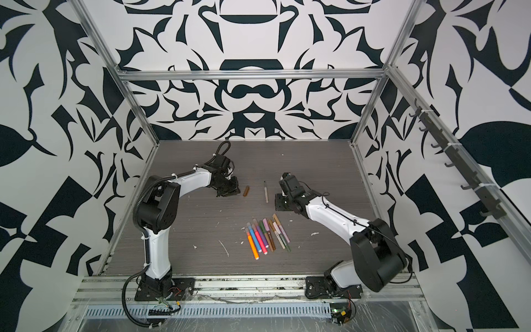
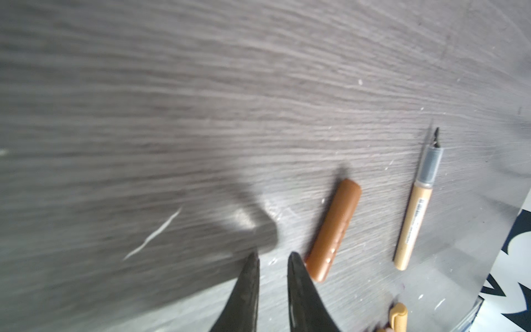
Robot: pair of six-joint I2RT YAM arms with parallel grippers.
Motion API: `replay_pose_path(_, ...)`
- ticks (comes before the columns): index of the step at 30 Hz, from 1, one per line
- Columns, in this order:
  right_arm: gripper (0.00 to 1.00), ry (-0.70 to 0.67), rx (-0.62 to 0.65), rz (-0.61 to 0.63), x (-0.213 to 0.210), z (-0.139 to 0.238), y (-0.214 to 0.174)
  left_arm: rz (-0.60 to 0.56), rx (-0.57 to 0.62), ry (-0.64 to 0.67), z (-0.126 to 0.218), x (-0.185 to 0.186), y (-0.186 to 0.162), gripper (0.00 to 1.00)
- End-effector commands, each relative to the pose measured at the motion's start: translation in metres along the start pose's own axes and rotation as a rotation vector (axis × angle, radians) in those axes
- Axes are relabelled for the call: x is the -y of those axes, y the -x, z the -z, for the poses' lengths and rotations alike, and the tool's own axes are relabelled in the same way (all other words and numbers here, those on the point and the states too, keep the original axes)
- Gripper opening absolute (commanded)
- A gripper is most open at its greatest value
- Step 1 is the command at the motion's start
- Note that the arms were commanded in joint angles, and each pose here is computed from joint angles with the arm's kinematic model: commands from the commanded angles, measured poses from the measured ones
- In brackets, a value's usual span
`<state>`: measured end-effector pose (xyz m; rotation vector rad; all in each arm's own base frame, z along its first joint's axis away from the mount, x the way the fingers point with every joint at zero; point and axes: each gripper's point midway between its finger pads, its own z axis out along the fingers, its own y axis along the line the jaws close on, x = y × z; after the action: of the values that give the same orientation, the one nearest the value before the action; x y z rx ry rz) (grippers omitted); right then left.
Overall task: Open the pen caps
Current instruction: 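Open the right gripper to leave the tan pen, then move over the markers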
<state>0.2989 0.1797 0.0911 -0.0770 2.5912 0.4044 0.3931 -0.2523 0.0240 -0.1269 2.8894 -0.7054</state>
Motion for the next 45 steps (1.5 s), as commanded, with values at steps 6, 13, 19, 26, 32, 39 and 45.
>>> replay_pose_path(6,0.48,0.017,0.06,-0.053,0.011,0.003,-0.006,0.041,-0.119,0.125,-0.033,-0.035,-0.034,0.15)
replay_pose_path(13,0.48,0.026,0.053,-0.08,0.017,-0.002,-0.009,0.025,-0.131,0.145,-0.035,-0.032,-0.037,0.13)
replay_pose_path(19,0.48,0.037,0.063,-0.114,0.024,-0.001,-0.01,-0.015,-0.135,0.218,-0.036,-0.036,-0.041,0.13)
replay_pose_path(26,0.48,0.047,0.062,-0.13,0.027,-0.001,-0.011,-0.018,-0.143,0.234,-0.036,-0.039,-0.045,0.12)
replay_pose_path(32,0.48,0.048,0.058,-0.136,0.028,-0.003,-0.011,-0.024,-0.143,0.227,-0.035,-0.035,-0.046,0.12)
replay_pose_path(39,0.48,0.049,0.049,-0.14,0.028,-0.004,-0.012,-0.025,-0.143,0.218,-0.035,-0.032,-0.046,0.13)
replay_pose_path(45,0.48,0.049,0.048,-0.143,0.029,-0.005,-0.012,-0.024,-0.146,0.22,-0.035,-0.033,-0.047,0.15)
